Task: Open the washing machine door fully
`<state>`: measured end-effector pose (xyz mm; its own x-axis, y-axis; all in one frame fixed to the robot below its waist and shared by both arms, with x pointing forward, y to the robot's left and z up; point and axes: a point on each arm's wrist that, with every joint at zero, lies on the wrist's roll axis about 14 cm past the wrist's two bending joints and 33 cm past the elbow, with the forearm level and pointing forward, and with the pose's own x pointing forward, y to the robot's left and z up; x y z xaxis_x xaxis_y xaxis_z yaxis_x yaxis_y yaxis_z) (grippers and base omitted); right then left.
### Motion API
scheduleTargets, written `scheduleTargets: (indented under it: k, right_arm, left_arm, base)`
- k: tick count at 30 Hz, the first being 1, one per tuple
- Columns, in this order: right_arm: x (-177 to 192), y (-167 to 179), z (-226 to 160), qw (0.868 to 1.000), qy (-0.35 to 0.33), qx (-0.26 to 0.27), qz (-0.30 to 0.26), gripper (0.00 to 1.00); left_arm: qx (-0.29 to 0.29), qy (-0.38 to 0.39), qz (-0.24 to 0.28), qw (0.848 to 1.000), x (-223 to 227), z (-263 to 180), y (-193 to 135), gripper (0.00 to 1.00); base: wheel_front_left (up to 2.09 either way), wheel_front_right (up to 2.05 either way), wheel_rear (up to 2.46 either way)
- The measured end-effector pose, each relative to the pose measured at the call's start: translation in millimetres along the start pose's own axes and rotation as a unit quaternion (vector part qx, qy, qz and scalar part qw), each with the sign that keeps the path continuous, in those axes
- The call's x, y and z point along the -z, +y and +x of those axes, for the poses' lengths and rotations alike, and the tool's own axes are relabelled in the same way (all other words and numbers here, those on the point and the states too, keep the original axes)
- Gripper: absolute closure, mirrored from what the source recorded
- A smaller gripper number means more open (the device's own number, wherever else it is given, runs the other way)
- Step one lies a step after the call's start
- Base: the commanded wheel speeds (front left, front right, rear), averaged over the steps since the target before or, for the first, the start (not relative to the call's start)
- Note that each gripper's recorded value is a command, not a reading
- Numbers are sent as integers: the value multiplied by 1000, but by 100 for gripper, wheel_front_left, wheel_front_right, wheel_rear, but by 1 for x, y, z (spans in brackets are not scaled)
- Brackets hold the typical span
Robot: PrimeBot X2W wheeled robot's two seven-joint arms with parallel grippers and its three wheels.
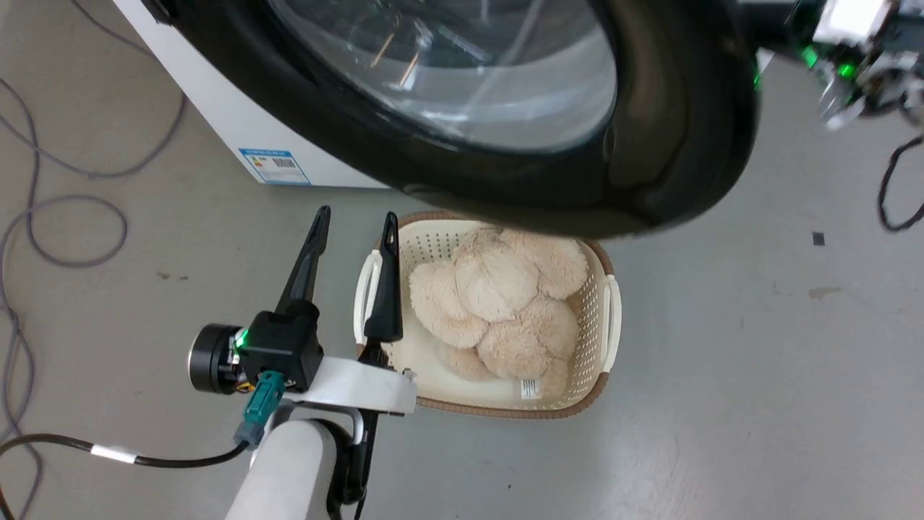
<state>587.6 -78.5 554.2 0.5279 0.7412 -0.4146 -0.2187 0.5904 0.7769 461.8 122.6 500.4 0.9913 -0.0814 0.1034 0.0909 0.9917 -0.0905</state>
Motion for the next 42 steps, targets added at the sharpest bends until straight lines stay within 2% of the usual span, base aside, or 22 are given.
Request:
scheduleTargets:
  k: [10, 19, 23, 31, 38, 42]
  right_arm:
    - [59, 19, -5, 997, 44, -53, 26, 100]
    - [121, 41, -7, 986, 63, -119, 95, 100]
    - [143, 54, -8, 981, 74, -143, 107, 100]
    - [184, 66, -10, 974, 101, -162, 121, 100]
    - [212, 78, -9, 964, 108, -185, 158, 100]
    - [208, 77, -11, 964, 72, -188, 175, 100]
  left_arm:
    - [-7, -3, 4, 1000, -11, -20, 4, 0]
    - [-12, -5, 10, 1000, -20, -41, 9, 0]
    - [-17, -4, 10, 1000, -22, -50, 11, 0]
    - [-24, 0, 4, 1000, -22, -62, 14, 0]
    - [-27, -1, -1, 1000, -24, -68, 14, 0]
    - [-29, -5, -1, 1000, -27, -69, 15, 0]
  base:
    - [0, 0, 0]
    - [0, 0, 0]
    - [0, 0, 0]
    - [0, 0, 0]
    - [0, 0, 0]
    - [0, 0, 0]
